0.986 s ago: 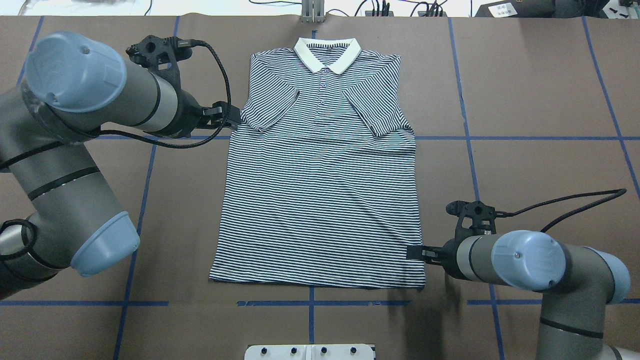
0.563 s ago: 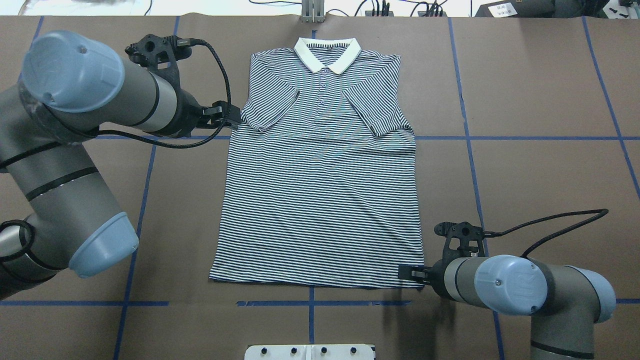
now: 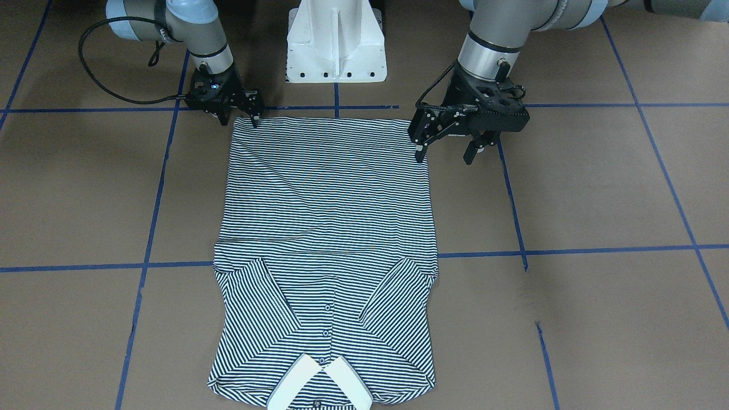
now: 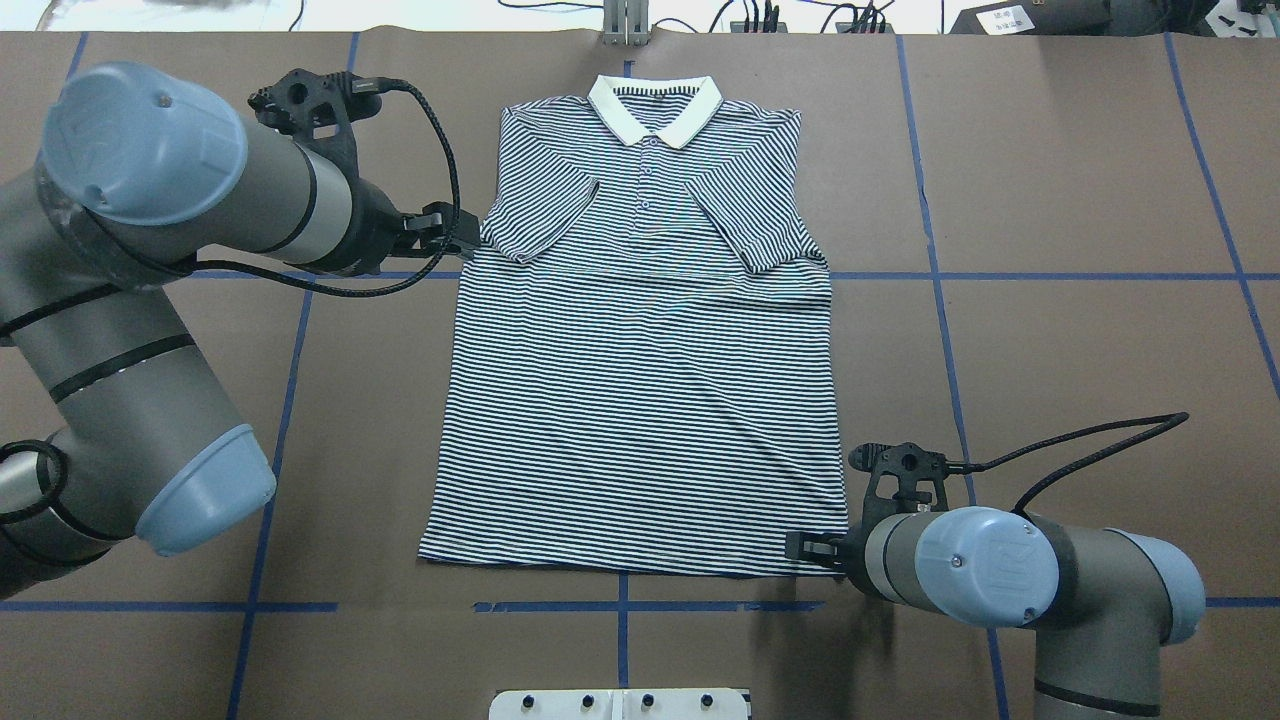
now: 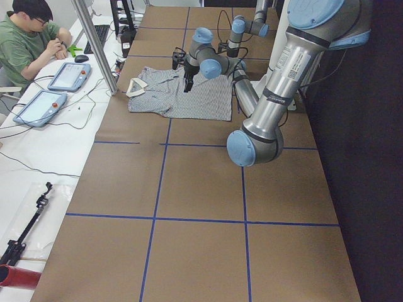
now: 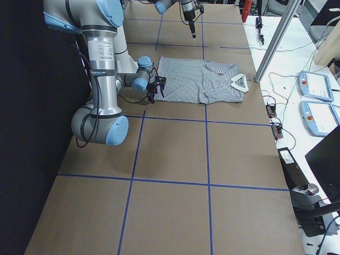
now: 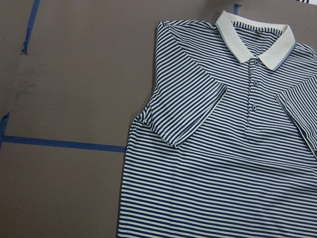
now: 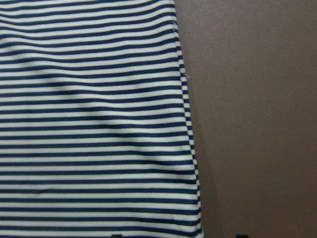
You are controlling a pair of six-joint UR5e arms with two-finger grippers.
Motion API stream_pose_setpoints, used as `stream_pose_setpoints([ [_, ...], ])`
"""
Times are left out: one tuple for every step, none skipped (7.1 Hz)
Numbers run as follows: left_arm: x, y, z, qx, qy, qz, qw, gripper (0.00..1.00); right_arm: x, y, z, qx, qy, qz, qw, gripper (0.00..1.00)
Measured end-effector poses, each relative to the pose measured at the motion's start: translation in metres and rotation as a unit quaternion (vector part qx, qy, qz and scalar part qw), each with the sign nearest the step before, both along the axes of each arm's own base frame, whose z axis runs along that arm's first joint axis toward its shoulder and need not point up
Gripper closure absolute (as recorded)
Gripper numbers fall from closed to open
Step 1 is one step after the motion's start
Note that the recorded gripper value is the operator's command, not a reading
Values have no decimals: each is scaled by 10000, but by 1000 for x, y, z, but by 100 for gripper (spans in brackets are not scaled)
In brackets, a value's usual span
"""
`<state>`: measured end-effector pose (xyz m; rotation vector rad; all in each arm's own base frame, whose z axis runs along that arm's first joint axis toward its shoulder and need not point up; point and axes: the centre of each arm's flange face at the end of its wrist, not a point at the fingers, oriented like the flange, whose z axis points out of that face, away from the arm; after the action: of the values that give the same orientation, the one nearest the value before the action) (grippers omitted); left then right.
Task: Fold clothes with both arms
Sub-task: 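Grasp both hem corners with the left and right grippers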
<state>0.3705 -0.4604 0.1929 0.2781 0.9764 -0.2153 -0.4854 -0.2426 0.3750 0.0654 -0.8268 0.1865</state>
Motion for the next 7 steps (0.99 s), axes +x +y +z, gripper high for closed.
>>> stream_pose_setpoints([
  [0, 0, 0, 0, -1, -1, 10000, 0, -1, 0, 2, 2, 27, -10, 10000, 70],
  [0, 0, 0, 0, -3, -4, 10000, 0, -2, -1, 4, 3, 51, -20, 10000, 100],
  [0, 0, 1, 0, -7, -6, 10000, 0, -2, -1, 4, 10, 59, -24, 10000, 100],
  [0, 0, 1, 1, -7, -8, 10000, 0, -1, -2, 5, 22, 64, -18, 10000, 100],
  [0, 0, 1, 0, -7, -9, 10000, 0, 0, -3, 4, 29, 59, -4, 10000, 100],
  [0, 0, 1, -6, -9, -11, 10000, 0, 1, -3, 1, 30, 30, -6, 10000, 100],
  [0, 0, 3, -15, -19, -11, 10000, 0, 2, -3, -1, 34, 13, 0, 10000, 100],
])
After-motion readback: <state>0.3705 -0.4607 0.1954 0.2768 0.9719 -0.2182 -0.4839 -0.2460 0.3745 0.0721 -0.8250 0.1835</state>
